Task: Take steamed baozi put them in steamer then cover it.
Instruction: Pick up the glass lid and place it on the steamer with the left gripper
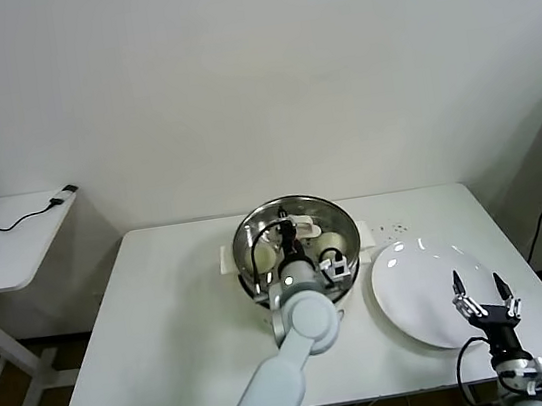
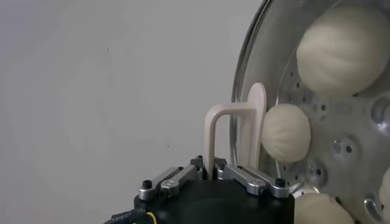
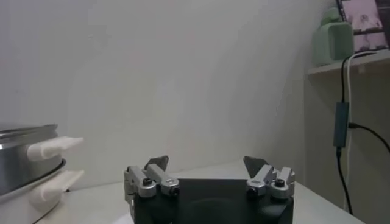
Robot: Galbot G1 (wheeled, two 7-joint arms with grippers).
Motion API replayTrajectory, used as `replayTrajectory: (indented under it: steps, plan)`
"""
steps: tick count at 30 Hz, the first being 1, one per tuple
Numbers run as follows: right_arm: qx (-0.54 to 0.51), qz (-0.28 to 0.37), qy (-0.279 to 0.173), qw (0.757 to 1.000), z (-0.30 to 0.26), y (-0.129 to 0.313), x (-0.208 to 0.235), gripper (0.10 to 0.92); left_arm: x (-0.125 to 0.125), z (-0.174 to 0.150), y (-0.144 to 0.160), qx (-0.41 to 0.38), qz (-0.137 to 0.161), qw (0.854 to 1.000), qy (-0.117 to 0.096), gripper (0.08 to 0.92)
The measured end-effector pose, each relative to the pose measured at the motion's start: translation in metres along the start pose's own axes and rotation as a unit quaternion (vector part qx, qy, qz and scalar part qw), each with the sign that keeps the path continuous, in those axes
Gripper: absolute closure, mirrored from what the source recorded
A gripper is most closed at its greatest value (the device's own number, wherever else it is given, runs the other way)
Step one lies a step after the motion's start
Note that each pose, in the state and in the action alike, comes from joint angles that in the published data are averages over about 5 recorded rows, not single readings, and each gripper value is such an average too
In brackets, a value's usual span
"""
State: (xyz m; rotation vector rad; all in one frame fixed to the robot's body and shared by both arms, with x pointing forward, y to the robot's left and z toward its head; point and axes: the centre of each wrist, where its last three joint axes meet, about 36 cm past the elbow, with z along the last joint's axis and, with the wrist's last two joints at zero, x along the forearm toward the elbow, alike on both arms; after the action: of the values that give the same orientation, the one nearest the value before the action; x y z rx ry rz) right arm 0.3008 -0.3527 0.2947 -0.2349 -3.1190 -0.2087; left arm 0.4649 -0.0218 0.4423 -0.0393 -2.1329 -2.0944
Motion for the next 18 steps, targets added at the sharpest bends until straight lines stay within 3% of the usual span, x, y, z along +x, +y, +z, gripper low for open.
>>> replayTrajectory:
  steps: [18]
  plan:
    - [0.001, -0.001, -0.001, 1.000, 0.002, 0.000, 0.001, 0.200, 0.000, 0.001, -0.013, 0.009, -0.014, 1.000, -0.001, 0.835]
